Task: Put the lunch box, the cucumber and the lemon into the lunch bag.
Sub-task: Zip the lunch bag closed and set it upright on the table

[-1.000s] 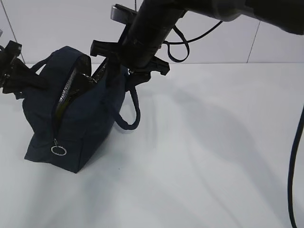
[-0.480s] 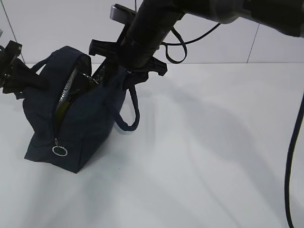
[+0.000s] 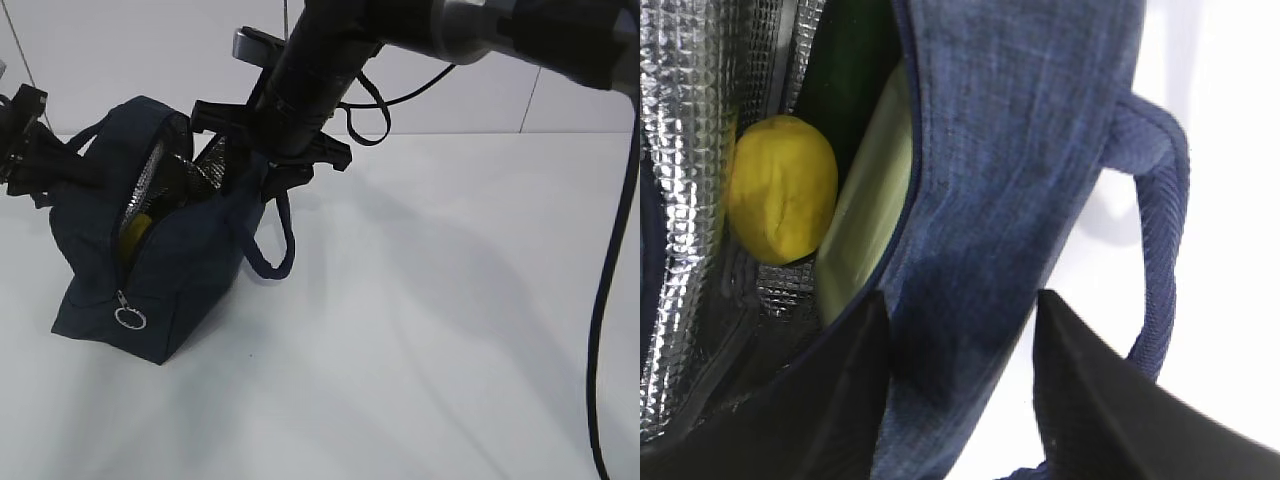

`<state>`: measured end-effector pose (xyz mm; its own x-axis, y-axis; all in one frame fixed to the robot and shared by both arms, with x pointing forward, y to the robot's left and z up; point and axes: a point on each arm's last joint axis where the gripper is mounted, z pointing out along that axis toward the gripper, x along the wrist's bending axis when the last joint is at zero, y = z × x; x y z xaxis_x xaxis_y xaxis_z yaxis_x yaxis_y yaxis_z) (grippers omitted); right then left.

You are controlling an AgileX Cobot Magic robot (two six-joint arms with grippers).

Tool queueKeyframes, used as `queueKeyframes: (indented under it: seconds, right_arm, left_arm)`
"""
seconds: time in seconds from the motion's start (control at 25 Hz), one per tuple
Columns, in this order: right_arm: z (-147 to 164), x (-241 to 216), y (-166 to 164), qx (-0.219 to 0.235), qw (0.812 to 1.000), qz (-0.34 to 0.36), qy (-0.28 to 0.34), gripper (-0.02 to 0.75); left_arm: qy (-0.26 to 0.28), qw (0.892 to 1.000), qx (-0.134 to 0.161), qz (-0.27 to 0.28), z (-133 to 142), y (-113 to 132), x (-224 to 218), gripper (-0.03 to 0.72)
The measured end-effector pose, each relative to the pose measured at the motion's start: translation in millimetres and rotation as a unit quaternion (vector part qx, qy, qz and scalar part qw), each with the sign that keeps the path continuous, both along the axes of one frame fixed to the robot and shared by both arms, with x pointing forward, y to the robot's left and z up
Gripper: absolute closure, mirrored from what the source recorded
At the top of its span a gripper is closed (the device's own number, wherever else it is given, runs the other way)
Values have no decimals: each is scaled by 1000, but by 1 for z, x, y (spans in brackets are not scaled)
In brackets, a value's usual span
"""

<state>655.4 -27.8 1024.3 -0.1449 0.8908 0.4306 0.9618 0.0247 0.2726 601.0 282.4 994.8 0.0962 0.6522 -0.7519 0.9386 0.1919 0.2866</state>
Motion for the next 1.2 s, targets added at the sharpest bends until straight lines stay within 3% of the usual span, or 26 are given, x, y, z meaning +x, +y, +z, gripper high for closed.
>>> queueKeyframes:
  seconds: [0.12, 0.2, 0.36, 0.44, 0.68, 0.84, 1.2]
  right_arm:
    - [0, 0, 0, 0, 1000, 0, 0, 384]
    - [0, 0, 0, 0, 1000, 0, 0, 437]
    - [0, 0, -1, -11, 1000, 23, -11, 650]
    - [-2, 0, -2, -21, 999, 36, -18, 713]
    - [8, 0, -10, -79, 994, 71, -33, 720]
    - [35, 5, -20, -134, 985, 75, -80, 720]
    - [88, -1, -44, -202, 961, 73, -173, 720]
  left_arm:
    - [0, 1000, 0, 0, 0, 0, 0, 696]
    - [0, 1000, -2, 1, 0, 0, 0, 696]
    - [-2, 1000, -15, 6, 2, -2, 1, 696]
    - [-2, 1000, -20, 5, 3, -6, 1, 696]
    - [4, 998, -56, -30, 8, -32, -2, 696]
    - [5, 995, -90, -37, 13, -48, -3, 697]
    - [5, 982, -185, -27, 25, -91, -1, 697]
